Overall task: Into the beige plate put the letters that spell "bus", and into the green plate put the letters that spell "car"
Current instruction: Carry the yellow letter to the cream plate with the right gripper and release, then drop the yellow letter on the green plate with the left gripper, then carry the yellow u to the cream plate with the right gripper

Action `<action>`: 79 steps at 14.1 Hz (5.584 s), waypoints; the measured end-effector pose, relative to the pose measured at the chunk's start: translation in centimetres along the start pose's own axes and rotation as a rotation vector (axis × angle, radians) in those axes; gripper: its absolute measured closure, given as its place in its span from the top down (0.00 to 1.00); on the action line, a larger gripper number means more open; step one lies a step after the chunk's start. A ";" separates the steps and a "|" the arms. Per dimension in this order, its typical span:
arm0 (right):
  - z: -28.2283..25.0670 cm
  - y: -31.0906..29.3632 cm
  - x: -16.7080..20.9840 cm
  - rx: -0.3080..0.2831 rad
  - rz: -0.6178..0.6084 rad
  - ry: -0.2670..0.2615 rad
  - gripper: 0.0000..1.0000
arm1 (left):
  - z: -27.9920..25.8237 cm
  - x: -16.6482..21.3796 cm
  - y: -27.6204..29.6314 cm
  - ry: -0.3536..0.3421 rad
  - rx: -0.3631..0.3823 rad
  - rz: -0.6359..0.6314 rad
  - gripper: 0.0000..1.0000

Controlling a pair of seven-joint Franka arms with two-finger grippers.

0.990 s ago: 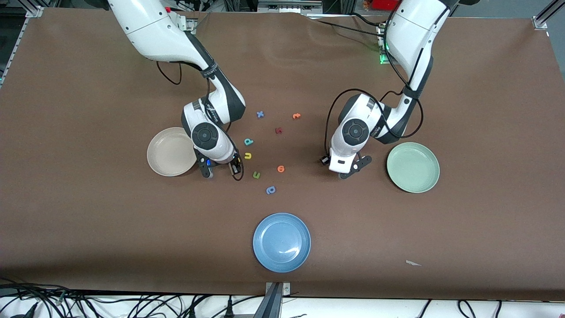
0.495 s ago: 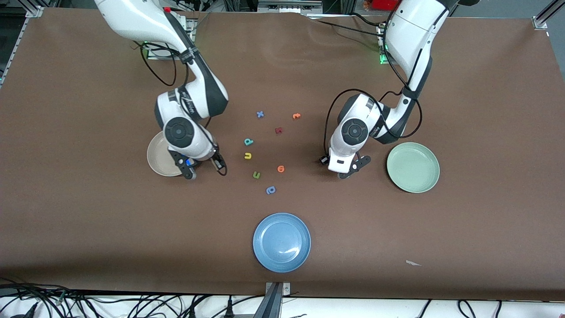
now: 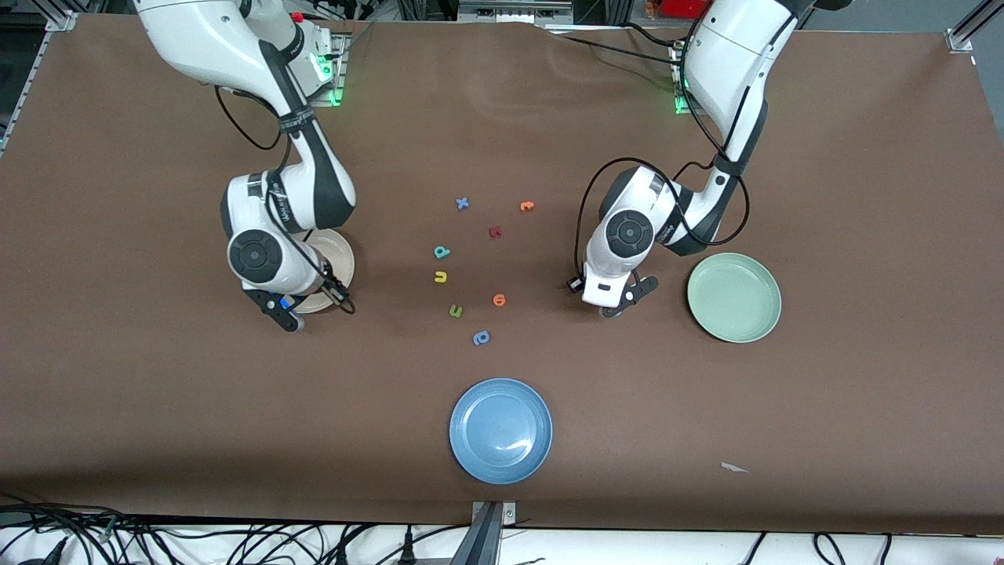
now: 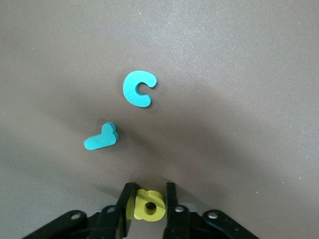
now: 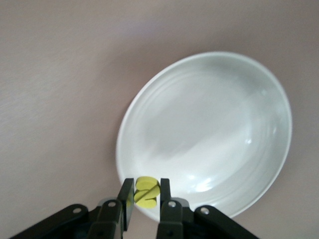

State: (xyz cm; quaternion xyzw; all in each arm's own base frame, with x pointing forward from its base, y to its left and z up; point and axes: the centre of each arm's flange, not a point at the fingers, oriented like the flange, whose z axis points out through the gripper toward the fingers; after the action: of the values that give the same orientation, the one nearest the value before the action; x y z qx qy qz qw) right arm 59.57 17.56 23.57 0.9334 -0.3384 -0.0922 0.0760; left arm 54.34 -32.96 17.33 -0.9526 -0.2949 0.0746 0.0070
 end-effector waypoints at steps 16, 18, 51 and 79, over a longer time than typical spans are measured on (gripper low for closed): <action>2.6 3.2 2.8 0.028 -0.031 -0.105 0.70 | -3.8 3.1 -0.2 -0.007 -0.003 0.003 0.27; 1.6 1.5 1.3 0.048 -0.051 -0.102 0.91 | -6.2 5.1 -0.7 -0.027 0.015 0.013 0.27; 5.0 -15.4 -16.3 0.078 -0.520 0.024 0.50 | -8.0 24.7 -20.1 -0.172 0.160 0.356 0.93; 0.0 -5.4 -2.5 -0.061 -0.817 0.046 0.27 | -1.5 6.7 -3.8 -0.091 -0.001 0.356 0.82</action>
State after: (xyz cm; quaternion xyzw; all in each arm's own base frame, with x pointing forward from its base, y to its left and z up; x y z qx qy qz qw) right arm 60.98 23.25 22.74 0.9901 0.0646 -0.1039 0.0685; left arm 57.90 -26.01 18.15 -0.9853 -0.1218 0.1176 -0.0204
